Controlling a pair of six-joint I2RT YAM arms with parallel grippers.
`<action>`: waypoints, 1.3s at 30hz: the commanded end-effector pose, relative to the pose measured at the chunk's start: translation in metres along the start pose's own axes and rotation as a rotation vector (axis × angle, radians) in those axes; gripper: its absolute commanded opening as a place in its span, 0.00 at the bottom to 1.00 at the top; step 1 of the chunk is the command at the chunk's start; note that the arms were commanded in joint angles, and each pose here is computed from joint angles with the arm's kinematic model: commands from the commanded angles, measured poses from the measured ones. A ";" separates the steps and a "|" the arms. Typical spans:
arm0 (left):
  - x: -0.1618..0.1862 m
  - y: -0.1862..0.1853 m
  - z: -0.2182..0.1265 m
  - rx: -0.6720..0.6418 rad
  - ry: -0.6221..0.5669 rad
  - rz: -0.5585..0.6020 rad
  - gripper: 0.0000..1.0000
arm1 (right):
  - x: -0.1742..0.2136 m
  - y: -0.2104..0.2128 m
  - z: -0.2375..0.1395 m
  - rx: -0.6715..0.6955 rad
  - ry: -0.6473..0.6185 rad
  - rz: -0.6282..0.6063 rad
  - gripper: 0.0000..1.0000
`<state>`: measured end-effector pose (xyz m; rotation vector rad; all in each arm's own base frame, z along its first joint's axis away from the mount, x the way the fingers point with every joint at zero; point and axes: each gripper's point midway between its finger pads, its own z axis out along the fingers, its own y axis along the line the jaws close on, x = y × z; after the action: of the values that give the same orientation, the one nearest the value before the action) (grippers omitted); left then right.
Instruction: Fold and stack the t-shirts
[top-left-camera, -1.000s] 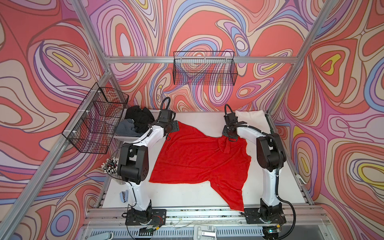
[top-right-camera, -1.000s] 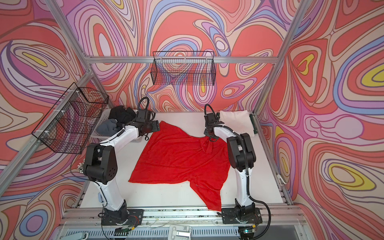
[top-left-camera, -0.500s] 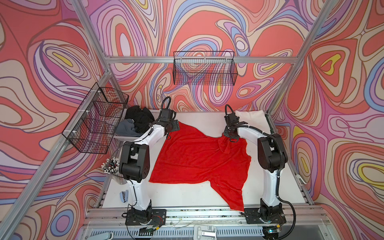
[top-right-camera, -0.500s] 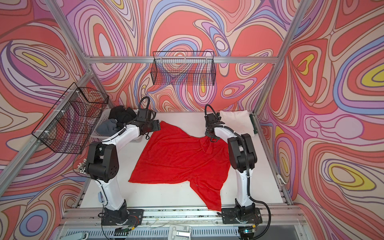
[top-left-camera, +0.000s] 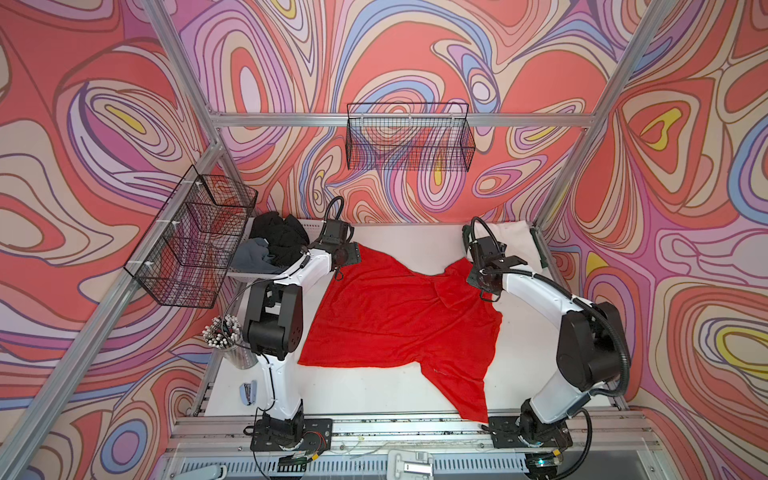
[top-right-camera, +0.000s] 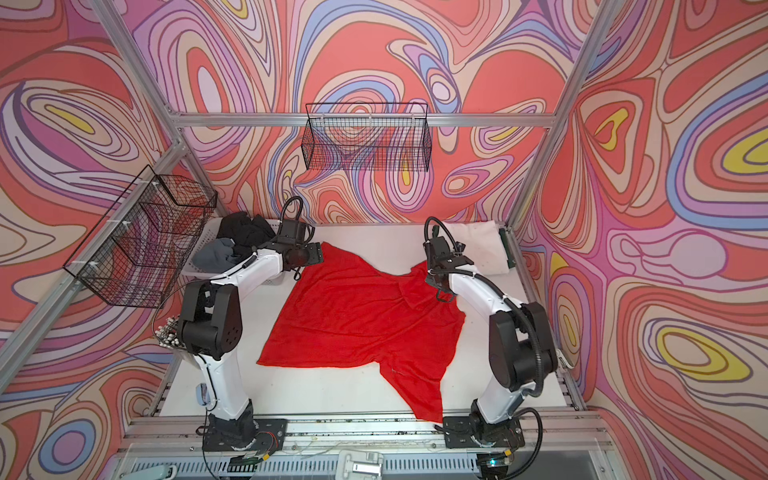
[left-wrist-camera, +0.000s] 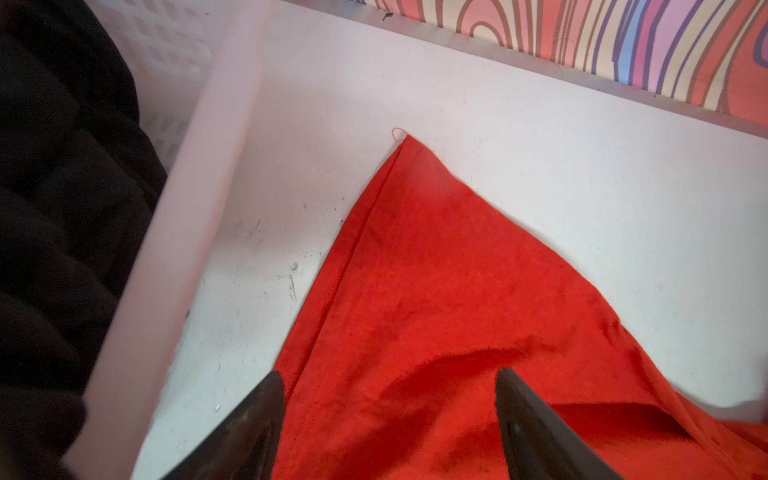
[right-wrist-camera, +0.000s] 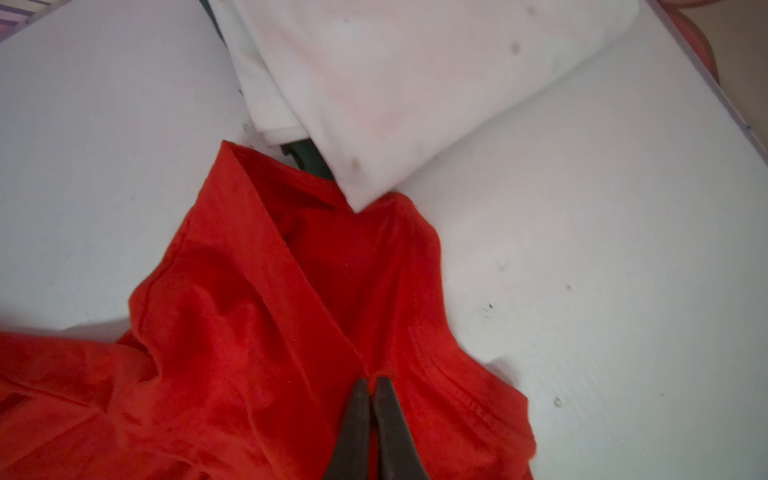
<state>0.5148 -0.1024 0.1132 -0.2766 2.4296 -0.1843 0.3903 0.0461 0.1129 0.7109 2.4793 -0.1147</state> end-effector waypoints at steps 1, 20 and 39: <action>-0.001 -0.005 0.006 0.004 0.004 -0.004 0.80 | 0.022 -0.022 -0.008 0.043 0.041 0.051 0.00; -0.005 -0.037 0.060 0.100 0.099 -0.145 0.79 | 0.116 -0.045 0.025 -0.002 0.259 0.072 0.00; -0.018 -0.022 0.107 -0.074 0.106 -0.068 0.80 | 0.145 -0.047 0.049 -0.005 0.335 0.030 0.00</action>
<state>0.6032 -0.1350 0.0655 -0.4086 2.4906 -0.2363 0.3064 0.0592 0.0187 0.8129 2.6818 0.0418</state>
